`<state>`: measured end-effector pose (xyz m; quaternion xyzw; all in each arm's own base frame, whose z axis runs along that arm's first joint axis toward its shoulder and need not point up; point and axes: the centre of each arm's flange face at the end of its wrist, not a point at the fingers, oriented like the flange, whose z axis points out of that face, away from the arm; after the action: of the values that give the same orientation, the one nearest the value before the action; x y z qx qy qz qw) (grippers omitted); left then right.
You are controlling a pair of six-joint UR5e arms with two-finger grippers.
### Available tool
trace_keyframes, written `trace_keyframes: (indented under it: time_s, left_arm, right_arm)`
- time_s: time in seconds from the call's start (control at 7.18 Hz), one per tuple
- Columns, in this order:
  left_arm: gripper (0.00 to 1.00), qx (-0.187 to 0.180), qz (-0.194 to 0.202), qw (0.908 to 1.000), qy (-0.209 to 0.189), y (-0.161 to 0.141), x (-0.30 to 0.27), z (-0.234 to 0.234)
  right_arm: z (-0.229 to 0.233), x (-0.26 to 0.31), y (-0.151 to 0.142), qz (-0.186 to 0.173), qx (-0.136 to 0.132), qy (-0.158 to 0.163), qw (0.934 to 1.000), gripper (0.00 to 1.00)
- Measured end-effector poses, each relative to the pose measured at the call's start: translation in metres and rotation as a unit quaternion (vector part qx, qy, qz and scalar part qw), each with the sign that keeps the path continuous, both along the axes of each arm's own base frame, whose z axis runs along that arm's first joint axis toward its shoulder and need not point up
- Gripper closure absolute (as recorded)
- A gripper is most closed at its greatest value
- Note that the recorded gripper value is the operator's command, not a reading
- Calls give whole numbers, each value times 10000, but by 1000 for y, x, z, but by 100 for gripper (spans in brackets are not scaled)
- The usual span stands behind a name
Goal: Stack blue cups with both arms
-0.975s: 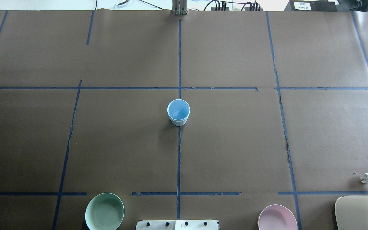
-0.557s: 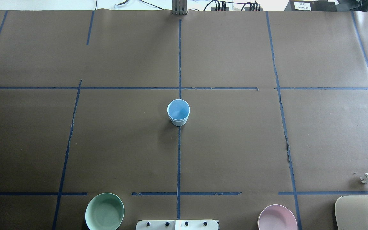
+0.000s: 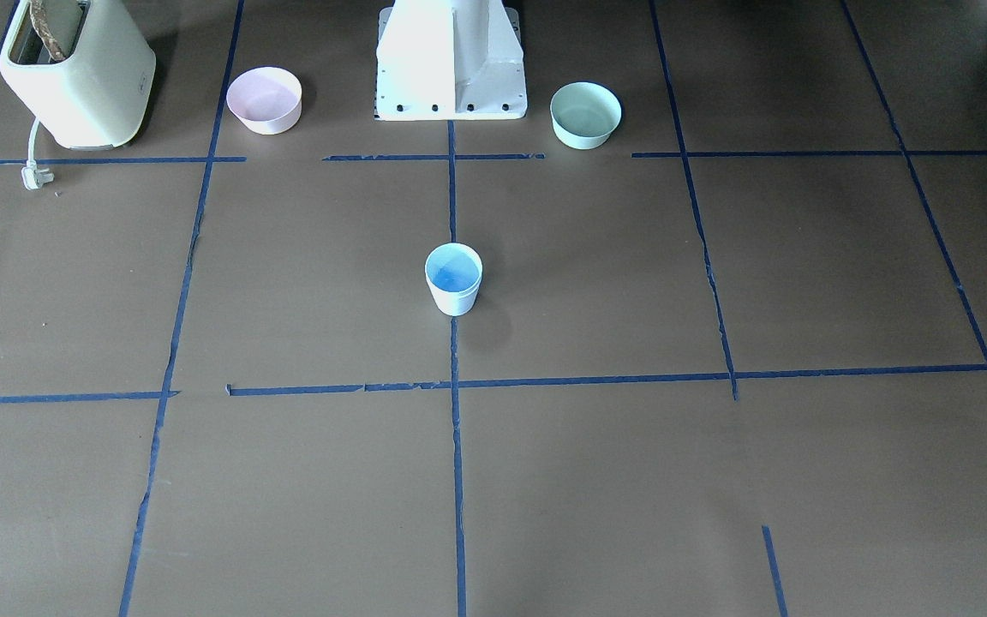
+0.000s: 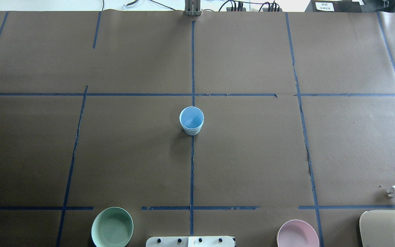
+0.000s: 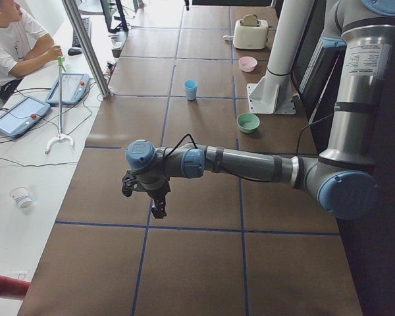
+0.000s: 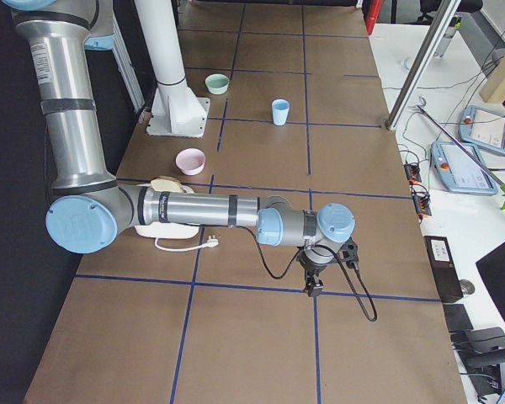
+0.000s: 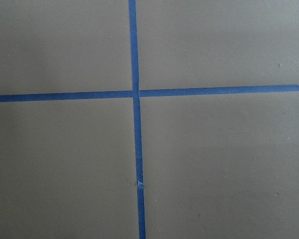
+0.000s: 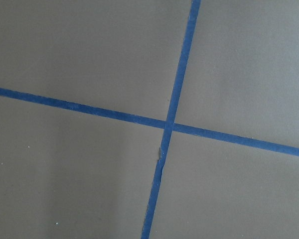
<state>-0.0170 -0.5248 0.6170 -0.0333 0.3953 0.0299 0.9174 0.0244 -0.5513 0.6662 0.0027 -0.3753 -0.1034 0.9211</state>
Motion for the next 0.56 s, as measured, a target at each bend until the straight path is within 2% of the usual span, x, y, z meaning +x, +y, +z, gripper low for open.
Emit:
trace_keyframes:
  time_s: [0.56]
  left_arm:
    - [0,-197,-69,9998,-29,1,-8,20]
  right_arm:
    - [-2,4,-1,53,7,-12,10000,0]
